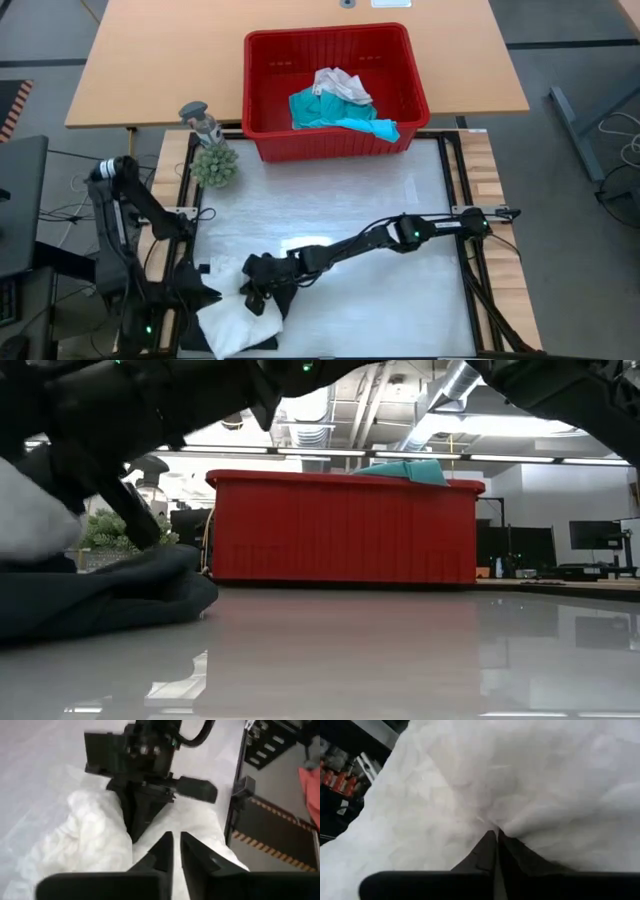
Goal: Fold Laundry from Bin
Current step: Stack the white dress on top of the black shorts
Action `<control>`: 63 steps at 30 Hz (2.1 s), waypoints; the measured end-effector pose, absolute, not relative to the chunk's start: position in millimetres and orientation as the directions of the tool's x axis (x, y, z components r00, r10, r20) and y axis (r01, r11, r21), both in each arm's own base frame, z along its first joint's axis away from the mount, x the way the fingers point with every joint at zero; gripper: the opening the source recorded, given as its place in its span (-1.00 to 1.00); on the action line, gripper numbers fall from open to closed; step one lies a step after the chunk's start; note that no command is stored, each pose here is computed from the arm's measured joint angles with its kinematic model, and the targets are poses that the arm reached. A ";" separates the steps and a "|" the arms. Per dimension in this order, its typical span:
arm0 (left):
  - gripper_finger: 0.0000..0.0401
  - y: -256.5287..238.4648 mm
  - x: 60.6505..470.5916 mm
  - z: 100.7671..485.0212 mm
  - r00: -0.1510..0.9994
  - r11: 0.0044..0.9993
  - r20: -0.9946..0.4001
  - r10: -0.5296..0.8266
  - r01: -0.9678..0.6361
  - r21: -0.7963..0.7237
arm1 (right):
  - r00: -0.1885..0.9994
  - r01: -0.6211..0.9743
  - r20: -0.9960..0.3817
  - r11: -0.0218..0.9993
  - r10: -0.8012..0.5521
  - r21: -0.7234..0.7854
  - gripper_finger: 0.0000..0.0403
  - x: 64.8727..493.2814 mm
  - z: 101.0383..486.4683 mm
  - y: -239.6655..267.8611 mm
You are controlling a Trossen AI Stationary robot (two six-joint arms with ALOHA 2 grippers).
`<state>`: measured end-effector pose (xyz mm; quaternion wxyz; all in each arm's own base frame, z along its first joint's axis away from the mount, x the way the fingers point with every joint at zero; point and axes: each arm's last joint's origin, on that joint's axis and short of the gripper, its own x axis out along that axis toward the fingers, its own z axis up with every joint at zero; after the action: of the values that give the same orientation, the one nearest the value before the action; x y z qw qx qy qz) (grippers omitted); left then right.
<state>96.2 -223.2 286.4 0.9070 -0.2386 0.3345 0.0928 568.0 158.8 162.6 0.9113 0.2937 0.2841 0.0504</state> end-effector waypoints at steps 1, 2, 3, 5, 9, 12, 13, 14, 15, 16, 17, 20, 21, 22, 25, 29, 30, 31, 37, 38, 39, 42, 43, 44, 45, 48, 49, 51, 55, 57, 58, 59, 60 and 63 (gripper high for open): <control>-0.93 -226.2 96.4 279.7 0.762 0.863 -0.648 0.026 -0.345 -0.370 | 0.829 0.078 -0.496 0.823 0.260 0.562 -0.78 567.1 161.8 160.5; -0.97 -228.7 96.2 270.6 0.755 0.854 -0.654 0.047 -0.369 -0.366 | 0.824 0.079 -0.502 0.824 0.262 0.561 -0.80 566.0 161.5 162.8; -0.98 -229.9 95.4 261.1 0.746 0.845 -0.663 0.068 -0.396 -0.360 | 0.819 0.080 -0.509 0.825 0.265 0.559 -0.82 564.7 161.3 165.5; -0.98 -230.4 93.2 242.6 0.731 0.818 -0.674 0.104 -0.448 -0.361 | 0.813 0.076 -0.516 0.828 0.271 0.555 -0.85 562.6 160.6 171.3; -0.99 -223.1 85.0 209.3 0.714 0.768 -0.679 0.172 -0.529 -0.361 | 0.801 0.076 -0.530 0.832 0.277 0.550 -0.88 559.9 159.3 177.0; -1.00 -210.5 80.3 189.8 0.712 0.741 -0.666 0.224 -0.568 -0.358 | 0.800 0.075 -0.531 0.832 0.279 0.550 -0.86 559.5 159.1 178.1; -1.00 -206.0 78.9 183.3 0.705 0.728 -0.667 0.240 -0.585 -0.357 | 0.801 0.077 -0.531 0.831 0.278 0.550 -0.84 559.7 159.2 177.4; -1.00 -201.5 77.6 177.1 0.698 0.718 -0.670 0.254 -0.600 -0.353 | 0.800 0.080 -0.532 0.830 0.277 0.553 -0.83 559.8 159.1 177.0; -1.00 -196.5 76.1 170.7 0.688 0.711 -0.674 0.269 -0.614 -0.344 | 0.801 0.087 -0.532 0.827 0.273 0.555 -0.82 560.5 159.1 174.7; -1.00 -191.5 74.6 164.3 0.680 0.703 -0.676 0.284 -0.627 -0.336 | 0.803 0.095 -0.532 0.823 0.269 0.559 -0.82 561.4 159.1 171.9; -1.00 -186.8 73.2 158.6 0.672 0.690 -0.679 0.296 -0.642 -0.334 | 0.804 0.100 -0.532 0.821 0.266 0.562 -0.82 562.2 159.1 169.3; -1.00 -178.3 73.2 148.0 0.657 0.656 -0.689 0.306 -0.670 -0.347 | 0.806 0.110 -0.533 0.820 0.257 0.562 -0.83 564.2 158.9 162.2; -1.00 -177.3 74.2 148.7 0.662 0.648 -0.686 0.302 -0.671 -0.361 | 0.806 0.112 -0.534 0.820 0.256 0.562 -0.84 564.7 158.8 160.4; -1.00 -176.6 75.3 151.5 0.675 0.642 -0.674 0.300 -0.665 -0.380 | 0.805 0.114 -0.535 0.819 0.256 0.563 -0.85 565.2 158.9 158.0; -1.00 -176.0 77.8 175.0 0.737 0.638 -0.613 0.285 -0.623 -0.453 | 0.809 0.101 -0.531 0.829 0.253 0.550 -0.87 564.7 165.9 154.8; -1.00 -168.5 75.5 213.5 0.749 0.656 -0.615 0.247 -0.596 -0.462 | 0.827 0.065 -0.499 0.838 0.258 0.541 -0.87 561.2 189.0 154.6; -1.00 -166.6 74.7 220.9 0.750 0.652 -0.621 0.226 -0.590 -0.475 | 0.833 0.056 -0.487 0.838 0.261 0.544 -0.86 559.3 197.1 156.4; -1.00 -164.4 74.0 227.9 0.754 0.648 -0.624 0.203 -0.582 -0.492 | 0.840 0.048 -0.476 0.840 0.259 0.540 -0.85 557.5 204.8 157.6; -1.00 -144.1 68.5 253.4 0.796 0.610 -0.592 0.123 -0.531 -0.588 | 0.892 0.016 -0.398 0.863 0.216 0.505 -0.86 546.3 234.6 180.9; -1.00 -142.8 68.6 256.9 0.818 0.607 -0.565 0.111 -0.506 -0.613 | 0.903 -0.010 -0.367 0.863 0.225 0.504 -0.87 545.8 237.6 186.1; -1.00 -143.1 69.2 260.0 0.838 0.609 -0.536 0.098 -0.477 -0.634 | 0.912 -0.042 -0.334 0.866 0.236 0.499 -0.88 545.3 240.7 191.4; -1.00 -145.6 71.5 265.6 0.873 0.654 -0.483 0.074 -0.408 -0.637 | 0.936 -0.128 -0.236 0.874 0.263 0.468 -0.90 548.6 235.4 206.4; -1.00 -146.1 72.9 266.2 0.875 0.669 -0.479 0.072 -0.399 -0.627 | 0.936 -0.142 -0.227 0.881 0.268 0.451 -0.90 550.4 228.5 209.2; -1.00 -146.1 74.2 266.4 0.875 0.679 -0.478 0.076 -0.396 -0.618 | 0.938 -0.161 -0.210 0.885 0.274 0.437 -0.89 552.8 219.7 212.5; -1.00 -145.7 75.3 266.4 0.874 0.685 -0.479 0.081 -0.398 -0.610 | 0.938 -0.178 -0.199 0.888 0.283 0.425 -0.89 554.8 209.9 216.2; -1.00 -144.7 76.5 266.4 0.873 0.689 -0.480 0.089 -0.402 -0.603 | 0.937 -0.225 -0.165 0.893 0.308 0.389 -0.88 559.9 180.2 224.6; -1.00 -144.6 77.0 266.5 0.873 0.691 -0.479 0.092 -0.402 -0.601 | 0.935 -0.242 -0.150 0.888 0.320 0.391 -0.88 561.1 172.8 226.5; -1.00 -143.7 78.5 266.6 0.875 0.694 -0.473 0.104 -0.405 -0.596 | 0.935 -0.260 -0.111 0.862 0.338 0.434 -0.89 564.6 155.4 228.4; -1.00 -142.0 81.7 267.4 0.883 0.686 -0.450 0.134 -0.410 -0.601 | 0.928 -0.242 -0.149 0.855 0.342 0.459 -0.90 568.5 121.2 225.4; -1.00 -141.4 83.1 267.8 0.886 0.682 -0.440 0.145 -0.412 -0.605 | 0.921 -0.235 -0.169 0.847 0.350 0.477 -0.90 571.0 116.9 219.0; -1.00 -141.5 83.8 268.2 0.889 0.680 -0.433 0.149 -0.410 -0.608 | 0.916 -0.231 -0.185 0.846 0.355 0.480 -0.89 572.5 112.7 214.9; -1.00 -141.9 84.6 268.7 0.892 0.678 -0.427 0.150 -0.407 -0.612 | 0.913 -0.237 -0.189 0.846 0.363 0.478 -0.89 574.1 111.0 210.7; -1.00 -142.3 85.3 269.1 0.894 0.676 -0.422 0.150 -0.404 -0.616 | 0.905 -0.239 -0.205 0.844 0.373 0.480 -0.90 575.0 109.1 207.3; -1.00 -142.9 87.9 270.1 0.898 0.671 -0.413 0.154 -0.402 -0.623 | 0.876 -0.233 -0.275 0.848 0.395 0.476 -0.90 575.8 103.1 199.7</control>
<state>87.9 -142.9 270.1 0.8991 -0.3747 0.1651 0.1547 575.8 199.7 103.1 0.9433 0.2199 0.1848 0.1663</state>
